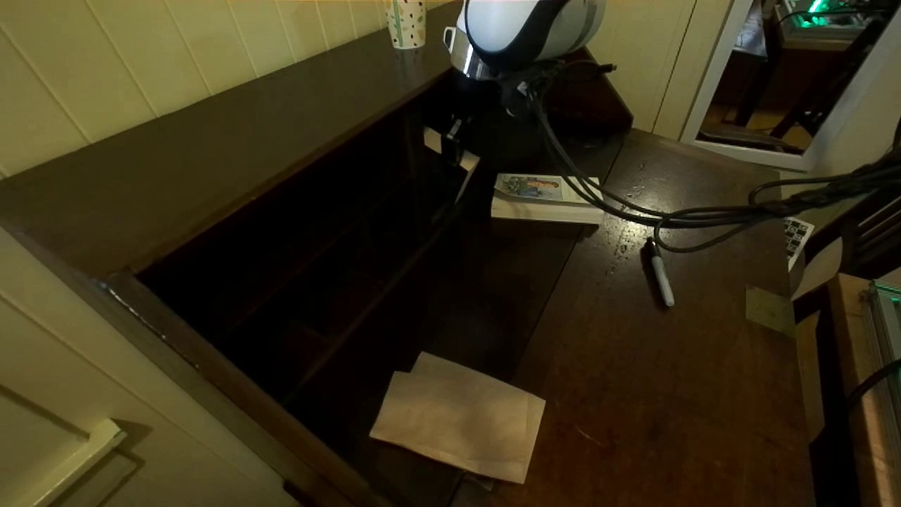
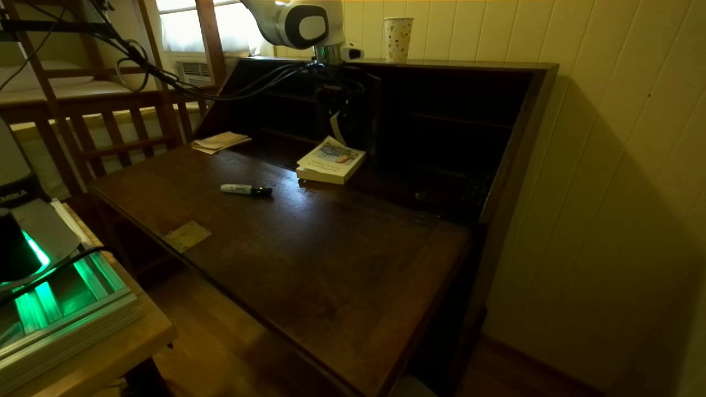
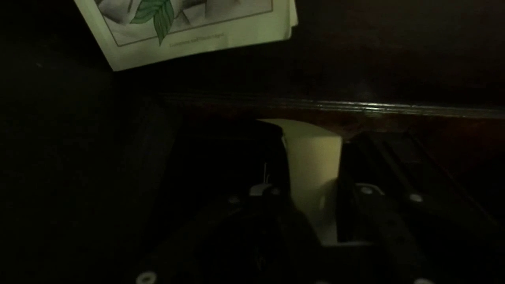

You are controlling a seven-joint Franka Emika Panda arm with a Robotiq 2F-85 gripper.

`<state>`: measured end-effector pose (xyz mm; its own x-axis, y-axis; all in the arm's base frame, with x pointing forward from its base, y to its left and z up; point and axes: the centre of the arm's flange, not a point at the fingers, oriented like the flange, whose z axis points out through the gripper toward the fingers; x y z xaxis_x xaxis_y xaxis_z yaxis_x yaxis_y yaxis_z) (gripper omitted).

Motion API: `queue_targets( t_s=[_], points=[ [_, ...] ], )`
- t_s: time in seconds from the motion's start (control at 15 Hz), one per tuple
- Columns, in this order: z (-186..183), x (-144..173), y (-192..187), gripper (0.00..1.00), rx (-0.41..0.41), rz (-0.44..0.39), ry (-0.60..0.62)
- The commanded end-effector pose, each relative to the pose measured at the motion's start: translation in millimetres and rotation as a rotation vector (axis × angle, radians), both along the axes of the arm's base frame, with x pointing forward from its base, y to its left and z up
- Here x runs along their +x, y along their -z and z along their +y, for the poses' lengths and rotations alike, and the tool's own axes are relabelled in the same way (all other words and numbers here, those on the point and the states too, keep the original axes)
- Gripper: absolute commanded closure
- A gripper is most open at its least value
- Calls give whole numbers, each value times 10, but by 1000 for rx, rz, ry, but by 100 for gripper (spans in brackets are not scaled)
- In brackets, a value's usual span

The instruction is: Put the blue book on the shelf.

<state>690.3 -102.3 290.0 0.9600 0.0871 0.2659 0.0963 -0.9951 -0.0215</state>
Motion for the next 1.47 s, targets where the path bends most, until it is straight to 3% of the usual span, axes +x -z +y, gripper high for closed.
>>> queue_targets(
  t_s=[0.0, 1.4],
  points=[
    [-119, 170, 3, 93, 17, 13, -1],
    [-309, 129, 54, 93, -70, 32, 85]
  ],
)
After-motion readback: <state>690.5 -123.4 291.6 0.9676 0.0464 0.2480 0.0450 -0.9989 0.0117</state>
